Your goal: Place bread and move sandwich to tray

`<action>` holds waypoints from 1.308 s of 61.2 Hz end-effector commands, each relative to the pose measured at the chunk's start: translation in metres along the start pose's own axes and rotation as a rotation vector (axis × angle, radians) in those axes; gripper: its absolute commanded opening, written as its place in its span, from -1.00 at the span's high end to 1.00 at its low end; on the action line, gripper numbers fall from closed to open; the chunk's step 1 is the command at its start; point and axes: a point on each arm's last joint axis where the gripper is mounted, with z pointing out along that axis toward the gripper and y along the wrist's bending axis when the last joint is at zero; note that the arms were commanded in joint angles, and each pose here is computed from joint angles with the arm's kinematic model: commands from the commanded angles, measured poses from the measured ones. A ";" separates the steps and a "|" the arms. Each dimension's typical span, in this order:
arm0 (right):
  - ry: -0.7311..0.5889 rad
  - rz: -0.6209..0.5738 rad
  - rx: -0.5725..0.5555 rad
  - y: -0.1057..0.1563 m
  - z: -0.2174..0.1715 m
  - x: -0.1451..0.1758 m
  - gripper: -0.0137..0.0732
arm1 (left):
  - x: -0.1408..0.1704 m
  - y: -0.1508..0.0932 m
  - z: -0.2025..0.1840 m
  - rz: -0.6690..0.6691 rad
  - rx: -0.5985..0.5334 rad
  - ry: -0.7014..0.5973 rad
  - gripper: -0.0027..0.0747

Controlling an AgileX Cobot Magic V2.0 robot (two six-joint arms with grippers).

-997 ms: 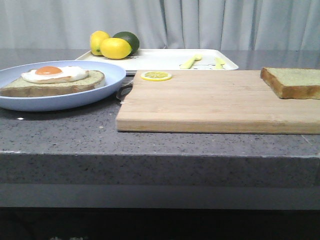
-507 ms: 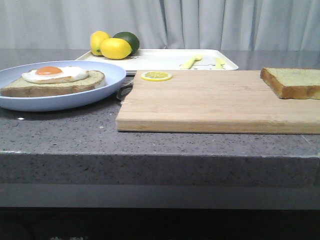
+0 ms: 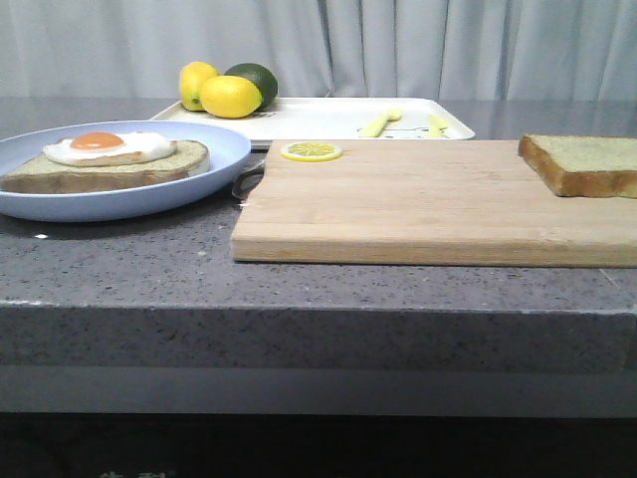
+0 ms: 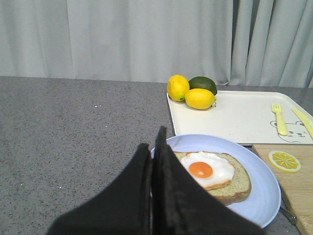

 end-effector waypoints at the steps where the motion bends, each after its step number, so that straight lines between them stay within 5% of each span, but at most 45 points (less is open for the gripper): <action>1: -0.081 0.000 0.009 -0.001 -0.001 -0.013 0.76 | -0.015 -0.001 -0.001 -0.013 0.004 -0.078 0.97; 8: -0.081 0.000 0.009 -0.001 -0.001 -0.013 0.30 | -0.013 -0.001 0.000 -0.013 0.003 -0.062 0.80; 15: -0.085 0.000 0.009 -0.001 -0.001 -0.013 -0.37 | -0.013 -0.001 0.000 -0.009 0.001 -0.060 0.25; 20: -0.082 0.000 0.009 -0.001 -0.001 -0.013 -0.60 | -0.013 -0.001 0.000 -0.009 0.001 -0.060 -0.05; 40: -0.023 0.049 -0.031 0.003 0.002 -0.013 -0.63 | -0.011 0.000 0.000 0.001 -0.004 -0.044 -0.13; 80: 0.538 -0.009 -0.083 0.000 0.097 -0.074 -0.63 | -0.010 -0.011 -0.001 0.074 0.174 -0.035 -0.13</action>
